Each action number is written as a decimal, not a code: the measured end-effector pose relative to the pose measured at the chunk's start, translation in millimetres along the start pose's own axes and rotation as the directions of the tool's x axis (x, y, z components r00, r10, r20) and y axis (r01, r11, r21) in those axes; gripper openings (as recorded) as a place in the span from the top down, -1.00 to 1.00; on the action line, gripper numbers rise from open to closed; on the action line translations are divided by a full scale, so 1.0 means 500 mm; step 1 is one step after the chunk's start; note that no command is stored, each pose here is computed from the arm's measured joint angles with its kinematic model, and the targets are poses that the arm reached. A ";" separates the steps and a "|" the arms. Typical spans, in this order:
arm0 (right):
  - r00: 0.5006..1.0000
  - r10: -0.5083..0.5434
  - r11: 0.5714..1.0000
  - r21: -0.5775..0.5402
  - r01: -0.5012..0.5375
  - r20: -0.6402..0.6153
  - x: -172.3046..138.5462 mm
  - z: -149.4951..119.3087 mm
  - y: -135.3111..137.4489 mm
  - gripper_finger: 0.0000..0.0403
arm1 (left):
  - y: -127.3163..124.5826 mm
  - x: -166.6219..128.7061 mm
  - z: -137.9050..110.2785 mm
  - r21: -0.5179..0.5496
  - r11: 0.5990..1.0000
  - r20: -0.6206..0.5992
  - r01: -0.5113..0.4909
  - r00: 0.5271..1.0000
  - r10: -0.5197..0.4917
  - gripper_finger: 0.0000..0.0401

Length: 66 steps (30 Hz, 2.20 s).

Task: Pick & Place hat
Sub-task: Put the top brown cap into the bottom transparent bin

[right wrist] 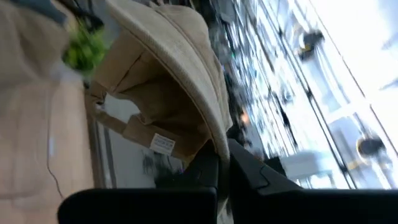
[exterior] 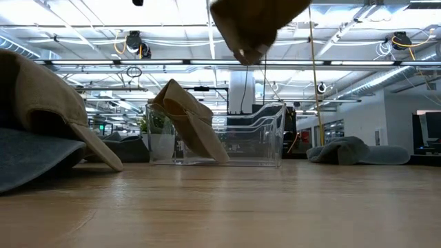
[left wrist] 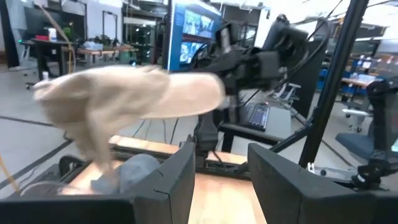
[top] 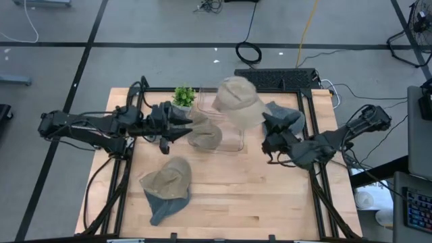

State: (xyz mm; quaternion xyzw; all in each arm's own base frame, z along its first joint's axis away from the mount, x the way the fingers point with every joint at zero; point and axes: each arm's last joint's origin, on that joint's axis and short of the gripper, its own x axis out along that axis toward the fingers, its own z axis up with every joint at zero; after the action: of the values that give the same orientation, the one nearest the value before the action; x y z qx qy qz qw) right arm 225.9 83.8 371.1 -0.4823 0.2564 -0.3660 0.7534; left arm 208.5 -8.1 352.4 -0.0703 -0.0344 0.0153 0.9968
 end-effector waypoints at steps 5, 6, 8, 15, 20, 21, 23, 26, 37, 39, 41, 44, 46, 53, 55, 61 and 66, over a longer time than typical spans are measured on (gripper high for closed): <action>0.985 0.024 1.000 0.003 -0.025 0.169 -0.013 0.018 0.006 1.00 | 0.001 -0.016 0.006 -0.019 1.000 -0.007 -0.003 1.000 0.003 0.22; 0.979 0.025 1.000 0.003 -0.026 0.203 -0.016 0.020 0.008 1.00 | 0.001 -0.018 0.007 -0.020 1.000 -0.003 -0.002 1.000 0.002 0.22; 0.964 0.017 1.000 0.014 -0.021 0.264 -0.026 0.023 0.011 1.00 | 0.001 -0.024 0.010 -0.014 1.000 -0.003 -0.002 1.000 0.002 0.22; 0.929 0.038 0.999 -0.010 -0.037 0.367 -0.073 0.027 0.023 1.00 | 0.003 -0.053 0.022 0.039 0.999 0.006 -0.020 1.000 0.020 0.22; 0.897 0.068 0.997 0.007 -0.079 0.437 -0.114 0.030 0.026 1.00 | 0.003 -0.068 0.026 0.093 0.996 -0.002 -0.013 1.000 0.013 0.22; 0.890 0.074 0.996 0.006 -0.086 0.449 -0.122 0.030 0.026 1.00 | 0.003 -0.068 0.023 0.115 0.993 -0.015 0.002 1.000 0.000 0.22; 0.877 0.085 0.995 0.002 -0.098 0.473 -0.137 0.030 0.027 1.00 | 0.001 -0.067 0.016 0.164 0.985 -0.055 0.044 0.998 -0.035 0.22; 0.859 0.099 0.993 0.006 -0.118 0.503 -0.156 0.029 0.027 1.00 | -0.002 -0.064 0.006 0.216 0.972 -0.104 0.093 0.992 -0.072 0.22; 0.827 0.120 0.981 0.064 -0.185 0.550 -0.185 0.027 0.028 1.00 | -0.034 -0.038 -0.025 0.728 0.657 -0.184 0.196 0.979 -0.089 0.22; 0.826 0.120 0.977 0.084 -0.198 0.551 -0.185 0.027 0.028 1.00 | -0.043 -0.028 -0.031 0.790 0.581 -0.182 0.196 0.980 -0.084 0.22; 0.824 0.122 0.973 0.100 -0.210 0.553 -0.185 0.028 0.028 1.00 | -0.050 -0.019 -0.034 0.825 0.537 -0.170 0.176 0.984 -0.061 0.22; 0.824 0.122 0.971 0.106 -0.215 0.553 -0.185 0.027 0.028 1.00 | -0.058 -0.007 -0.039 0.861 0.490 -0.148 0.139 0.989 -0.021 0.22; 0.824 0.122 0.969 0.112 -0.219 0.553 -0.185 0.027 0.028 1.00 | -0.063 -0.001 -0.036 0.860 0.500 -0.111 0.099 0.994 -0.006 0.22; 0.825 0.122 0.969 0.113 -0.219 0.552 -0.185 0.027 0.028 1.00 | -0.081 0.006 -0.027 0.871 0.489 -0.030 0.036 0.999 -0.020 0.22; 0.825 0.122 0.970 0.112 -0.218 0.551 -0.185 0.027 0.028 1.00 | -0.083 0.005 -0.026 0.862 0.505 -0.028 0.035 0.999 -0.021 0.22; 0.826 0.122 0.970 0.110 -0.216 0.551 -0.185 0.027 0.028 1.00 | -0.088 0.013 -0.033 0.863 0.503 -0.034 0.043 0.999 -0.027 0.22; 0.826 0.122 0.970 0.110 -0.216 0.550 -0.184 0.027 0.028 1.00 | -0.093 0.033 -0.042 0.889 0.457 -0.013 0.018 1.000 -0.014 0.22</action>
State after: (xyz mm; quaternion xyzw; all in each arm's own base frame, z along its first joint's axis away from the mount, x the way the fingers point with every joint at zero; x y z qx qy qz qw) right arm 184.9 168.6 366.8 -0.4761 0.0442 -0.1674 0.8622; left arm 227.6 -56.3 339.5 0.4595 -0.0203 0.0215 0.8877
